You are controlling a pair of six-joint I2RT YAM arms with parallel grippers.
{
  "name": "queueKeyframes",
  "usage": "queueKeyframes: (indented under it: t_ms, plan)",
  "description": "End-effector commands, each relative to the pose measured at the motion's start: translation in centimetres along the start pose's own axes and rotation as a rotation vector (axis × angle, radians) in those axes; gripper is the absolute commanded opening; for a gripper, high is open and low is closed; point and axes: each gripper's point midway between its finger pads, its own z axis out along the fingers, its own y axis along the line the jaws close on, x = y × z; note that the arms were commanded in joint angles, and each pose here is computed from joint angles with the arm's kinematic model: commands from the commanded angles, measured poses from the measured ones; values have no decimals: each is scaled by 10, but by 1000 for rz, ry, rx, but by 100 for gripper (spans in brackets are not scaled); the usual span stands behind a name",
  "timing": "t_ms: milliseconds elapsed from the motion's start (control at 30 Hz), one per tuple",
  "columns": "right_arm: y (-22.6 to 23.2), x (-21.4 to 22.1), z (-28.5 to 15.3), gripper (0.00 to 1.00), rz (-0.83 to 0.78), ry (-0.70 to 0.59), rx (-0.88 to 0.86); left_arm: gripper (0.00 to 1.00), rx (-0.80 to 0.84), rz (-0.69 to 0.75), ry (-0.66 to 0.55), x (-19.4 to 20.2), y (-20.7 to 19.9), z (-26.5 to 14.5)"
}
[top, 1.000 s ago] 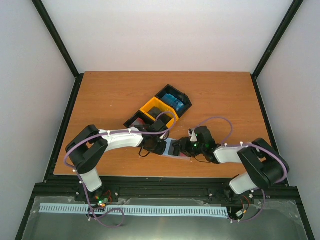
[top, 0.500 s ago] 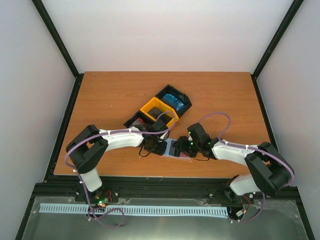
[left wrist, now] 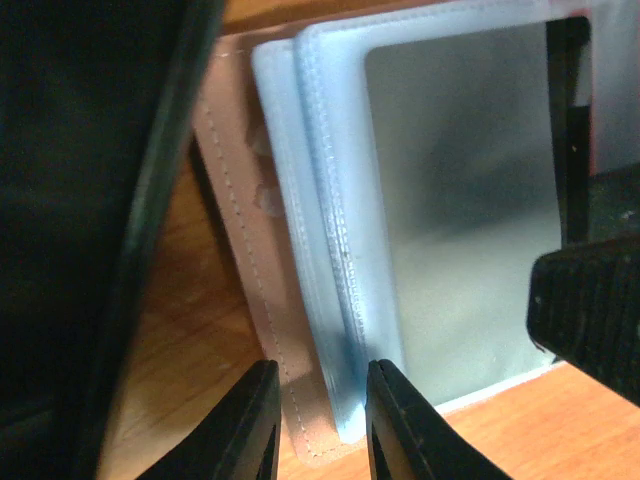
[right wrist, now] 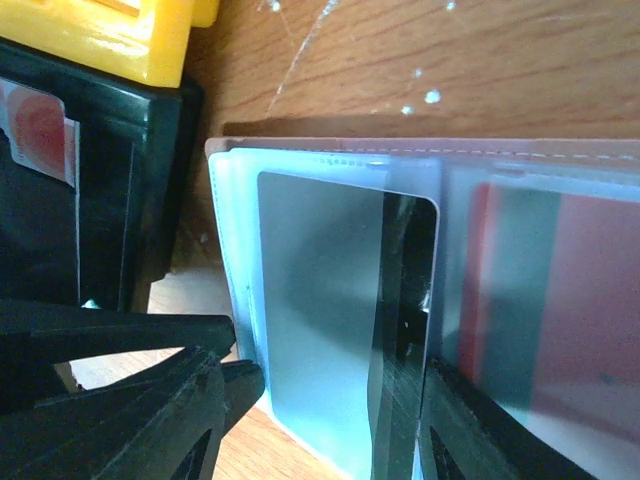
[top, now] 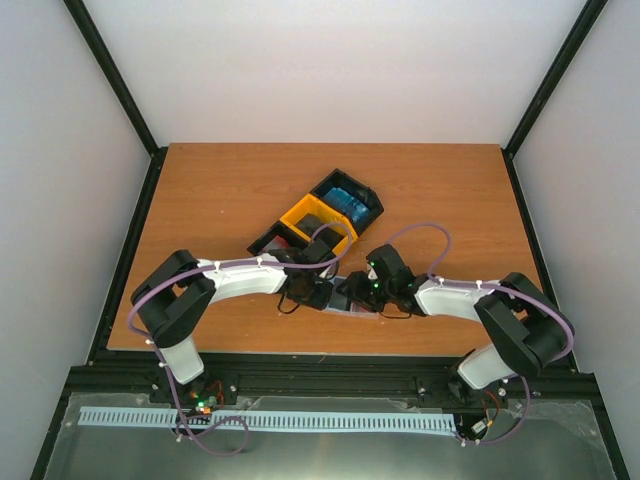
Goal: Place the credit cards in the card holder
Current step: Insert the credit card into the card holder.
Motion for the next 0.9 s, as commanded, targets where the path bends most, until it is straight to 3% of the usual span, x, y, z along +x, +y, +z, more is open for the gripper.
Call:
queueKeyframes:
  t_ms: [0,200,400,500,600,867]
  plan:
    - [6,5,6,53,-28,21,-41,26,-47,-30,-80,-16,1,-18]
    - [6,5,4,53,-33,20,-27,28,-60,-46,-119,-23,2,-33]
    - [-7,-1,-5,52,-28,-4,98,27,-49,-62,-119,-22,1,-34]
    - [-8,-2,-6,49,-29,0,120,22,-49,-59,-108,-20,1,-31]
    - [-5,-1,-3,44,-32,15,108,8,-104,-60,-92,-16,12,-24]
    - [-4,1,7,38,-38,51,104,6,-114,-55,-41,-1,20,-5]
